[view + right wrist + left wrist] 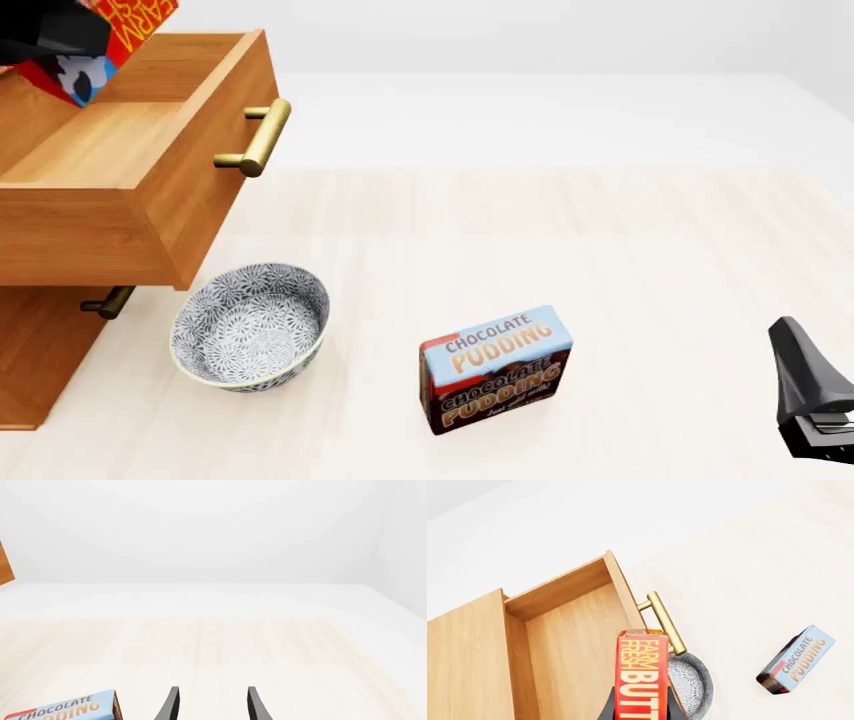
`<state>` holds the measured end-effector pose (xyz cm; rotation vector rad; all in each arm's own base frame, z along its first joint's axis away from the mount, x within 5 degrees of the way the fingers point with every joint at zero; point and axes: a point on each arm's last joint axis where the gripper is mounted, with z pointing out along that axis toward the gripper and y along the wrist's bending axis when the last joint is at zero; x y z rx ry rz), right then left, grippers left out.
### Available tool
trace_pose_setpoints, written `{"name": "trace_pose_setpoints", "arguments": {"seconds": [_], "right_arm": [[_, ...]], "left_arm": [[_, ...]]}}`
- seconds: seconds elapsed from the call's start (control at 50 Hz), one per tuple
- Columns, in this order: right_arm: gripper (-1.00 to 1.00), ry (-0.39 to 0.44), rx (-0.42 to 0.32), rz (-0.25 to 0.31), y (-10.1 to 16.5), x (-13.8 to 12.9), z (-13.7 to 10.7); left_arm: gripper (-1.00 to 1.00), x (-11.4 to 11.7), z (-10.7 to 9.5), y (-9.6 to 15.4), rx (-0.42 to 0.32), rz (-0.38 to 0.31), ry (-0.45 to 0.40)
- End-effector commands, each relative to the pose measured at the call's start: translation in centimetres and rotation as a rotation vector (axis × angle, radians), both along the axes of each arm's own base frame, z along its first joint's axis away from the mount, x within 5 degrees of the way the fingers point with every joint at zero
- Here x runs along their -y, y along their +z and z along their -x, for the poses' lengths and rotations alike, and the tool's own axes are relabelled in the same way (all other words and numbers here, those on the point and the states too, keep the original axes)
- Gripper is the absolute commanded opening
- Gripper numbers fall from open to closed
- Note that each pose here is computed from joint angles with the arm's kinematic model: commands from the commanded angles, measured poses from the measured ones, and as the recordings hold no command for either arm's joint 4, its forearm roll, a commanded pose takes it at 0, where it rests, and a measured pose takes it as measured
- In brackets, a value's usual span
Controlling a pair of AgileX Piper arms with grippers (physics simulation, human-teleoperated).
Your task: Put the butter at the back in the top drawer of the cabinet and close it.
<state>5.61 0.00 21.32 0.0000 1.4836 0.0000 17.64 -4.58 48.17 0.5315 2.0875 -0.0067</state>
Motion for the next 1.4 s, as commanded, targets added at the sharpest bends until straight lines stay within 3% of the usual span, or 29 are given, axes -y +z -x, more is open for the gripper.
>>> {"name": "trace_pose_setpoints", "arguments": {"seconds": [0.02, 0.24, 0.26, 0.3, 0.42, 0.52, 0.82, 1.4], "right_arm": [[1.0, 0.0, 0.0, 0.0, 0.0, 0.0, 0.0], [1.0, 0.0, 0.0, 0.0, 0.0, 0.0, 0.0], [1.0, 0.0, 0.0, 0.0, 0.0, 0.0, 0.0], [1.0, 0.0, 0.0, 0.0, 0.0, 0.0, 0.0], [1.0, 0.0, 0.0, 0.0, 0.0, 0.0, 0.0], [1.0, 0.0, 0.0, 0.0, 0.0, 0.0, 0.0], [1.0, 0.0, 0.0, 0.0, 0.0, 0.0, 0.0], [1.0, 0.0, 0.0, 0.0, 0.0, 0.0, 0.0]], "left_arm": [[-1.0, -0.7, -0.7, -0.5, -0.003, -0.017, 0.033], [-1.0, -1.2, -1.8, -1.6, -0.045, -0.008, 0.086], [-1.0, -2.3, -1.0, -1.7, -0.031, -0.035, 0.111], [-1.0, -1.5, -2.1, -2.4, -0.068, -0.015, 0.097], [-1.0, -2.0, -1.9, -2.4, -0.066, -0.019, 0.119], [-1.0, -2.7, -0.6, -2.6, -0.057, -0.042, 0.128], [-1.0, -3.0, -0.9, -2.8, -0.062, -0.043, 0.145], [-1.0, -3.4, -4.9, -5.0, -0.105, -0.024, 0.196]]}}
